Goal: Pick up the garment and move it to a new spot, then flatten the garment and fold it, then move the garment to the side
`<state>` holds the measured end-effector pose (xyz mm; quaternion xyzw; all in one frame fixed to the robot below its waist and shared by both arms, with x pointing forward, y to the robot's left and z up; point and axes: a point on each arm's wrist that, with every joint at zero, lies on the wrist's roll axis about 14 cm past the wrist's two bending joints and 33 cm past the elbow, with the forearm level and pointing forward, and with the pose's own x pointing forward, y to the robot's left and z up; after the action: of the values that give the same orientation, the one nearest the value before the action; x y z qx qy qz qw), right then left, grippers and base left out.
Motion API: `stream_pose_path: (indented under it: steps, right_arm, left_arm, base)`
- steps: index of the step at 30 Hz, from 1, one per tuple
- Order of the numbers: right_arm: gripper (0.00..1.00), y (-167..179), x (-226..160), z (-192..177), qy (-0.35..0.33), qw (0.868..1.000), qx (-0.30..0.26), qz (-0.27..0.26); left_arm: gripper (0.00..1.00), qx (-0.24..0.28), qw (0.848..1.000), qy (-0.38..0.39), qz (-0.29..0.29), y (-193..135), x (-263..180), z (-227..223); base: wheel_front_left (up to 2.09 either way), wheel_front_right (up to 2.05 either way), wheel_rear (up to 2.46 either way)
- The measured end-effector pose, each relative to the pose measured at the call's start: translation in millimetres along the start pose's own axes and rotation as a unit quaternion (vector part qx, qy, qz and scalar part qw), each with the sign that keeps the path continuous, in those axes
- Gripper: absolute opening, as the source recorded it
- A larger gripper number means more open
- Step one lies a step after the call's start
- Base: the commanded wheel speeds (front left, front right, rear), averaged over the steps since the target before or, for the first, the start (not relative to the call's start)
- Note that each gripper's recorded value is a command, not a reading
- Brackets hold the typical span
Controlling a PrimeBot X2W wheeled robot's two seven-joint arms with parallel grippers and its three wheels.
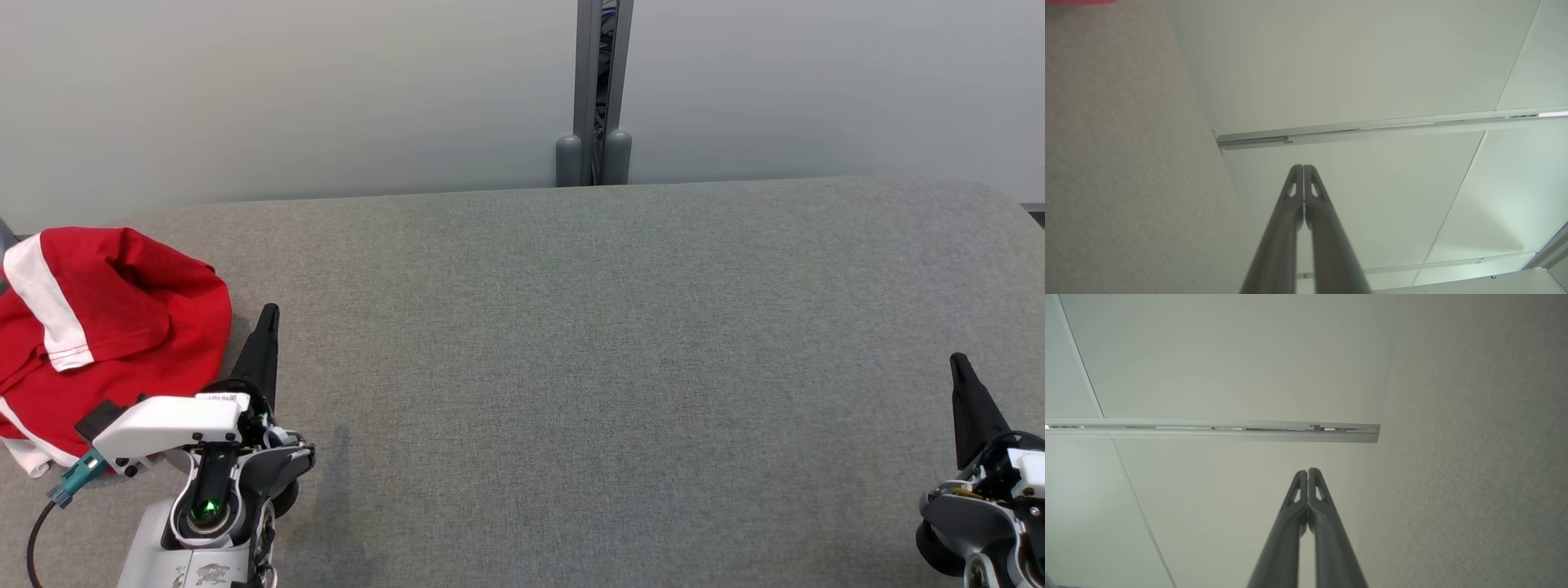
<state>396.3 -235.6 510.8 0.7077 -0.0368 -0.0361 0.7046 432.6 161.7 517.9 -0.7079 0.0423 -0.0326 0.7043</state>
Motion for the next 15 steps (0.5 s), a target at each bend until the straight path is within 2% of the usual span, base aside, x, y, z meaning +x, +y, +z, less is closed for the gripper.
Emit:
stream_pose_path:
  steps: [12, 13, 15]
  right_arm:
    - [0.0, 0.0, 0.0, 0.1, 0.0, 1.0, 0.0, 0.0]
    - [1.0, -1.7, -0.6, -0.5, 0.0, 1.0, 0.001, -0.002]
    - [1.0, -13.7, -5.9, -2.5, 0.001, 1.0, 0.005, -0.02]
  left_arm:
    - [0.0, 0.0, 1.0, 0.0, 0.0, 0.0, 0.0, 0.0]
    - [1.0, -0.001, 1.0, 0.0, 0.003, 2.4, -0.9, -0.1]
    - [1.0, -0.005, 1.0, -0.001, 0.023, 17.4, -7.5, -1.6]
  base:
    - [0.0, 0.0, 0.0]
    - [0.0, 0.0, 0.0]
    - [0.0, 0.0, 0.0]
